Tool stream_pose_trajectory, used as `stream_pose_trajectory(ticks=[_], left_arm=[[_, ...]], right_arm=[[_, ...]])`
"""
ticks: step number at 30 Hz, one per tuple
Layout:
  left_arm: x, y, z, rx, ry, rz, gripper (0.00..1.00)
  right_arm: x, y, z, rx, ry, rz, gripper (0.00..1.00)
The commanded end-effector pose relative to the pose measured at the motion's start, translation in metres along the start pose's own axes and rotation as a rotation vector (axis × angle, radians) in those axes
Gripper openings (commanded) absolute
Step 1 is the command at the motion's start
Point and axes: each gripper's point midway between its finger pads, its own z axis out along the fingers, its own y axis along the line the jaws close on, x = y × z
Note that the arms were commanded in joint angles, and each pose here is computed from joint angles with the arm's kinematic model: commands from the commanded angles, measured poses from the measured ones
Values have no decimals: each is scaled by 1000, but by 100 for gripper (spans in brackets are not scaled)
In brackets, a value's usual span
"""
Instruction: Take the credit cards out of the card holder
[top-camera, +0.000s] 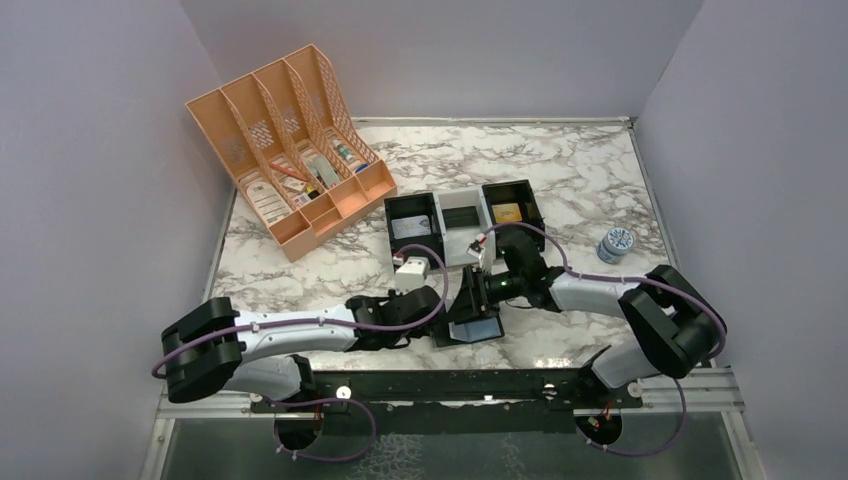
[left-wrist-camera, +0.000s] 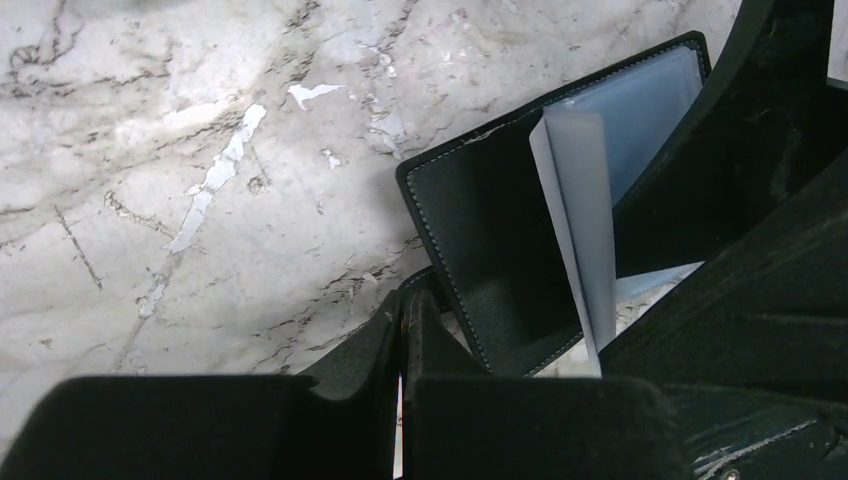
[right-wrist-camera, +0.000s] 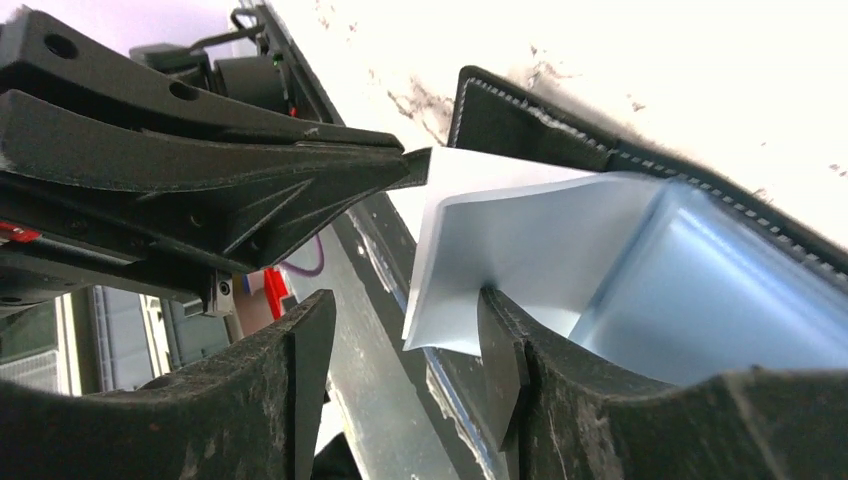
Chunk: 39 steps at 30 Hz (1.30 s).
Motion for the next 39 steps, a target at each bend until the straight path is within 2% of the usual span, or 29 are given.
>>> stream_pose_trajectory(ticks=[1,5,6,9,11,13,15,17,21,24,27,29,32,35,39], left_arm=[[2,1,-3,67,-17,-128,2],[1,3,-4,114,-34,-187,14],[2,3,-5,130,-38,-197,20],[-1,-8,-8,207,-52,-224,49],[0,-16,-9,265,-53,-239,62],[2,-22,-10,308,-49,-258,70],[4,-26,-10,343,-44,-274,73],[7,-28,-11,373,-39,-287,74],[8,-32,-12,410,-39,-299,74],[7,-30,-11,386,-39,-290,74],[9,-25,-7,348,-34,-276,73],[11,-22,-2,302,-17,-253,69],[14,-16,7,224,3,-230,56],[9,-19,14,183,-4,-188,50],[9,-9,19,87,9,-146,36]], right_arm=[[-17,4,10,-24,-56,2,56],[-13,-8,14,-4,-72,43,60],[-12,-15,15,22,-80,63,60],[-8,-27,16,56,-95,100,60],[-9,-31,16,70,-111,114,61],[-8,-34,16,82,-125,131,61],[-9,-36,16,91,-140,148,62],[-9,-39,15,99,-156,165,60],[-10,-43,14,118,-178,194,48],[-9,-45,15,122,-178,199,41],[-9,-43,15,113,-174,198,37],[-11,-40,14,111,-177,188,37],[-16,-34,10,117,-195,177,38],[-25,-21,2,108,-225,139,39],[-44,-31,-19,279,-303,85,42]])
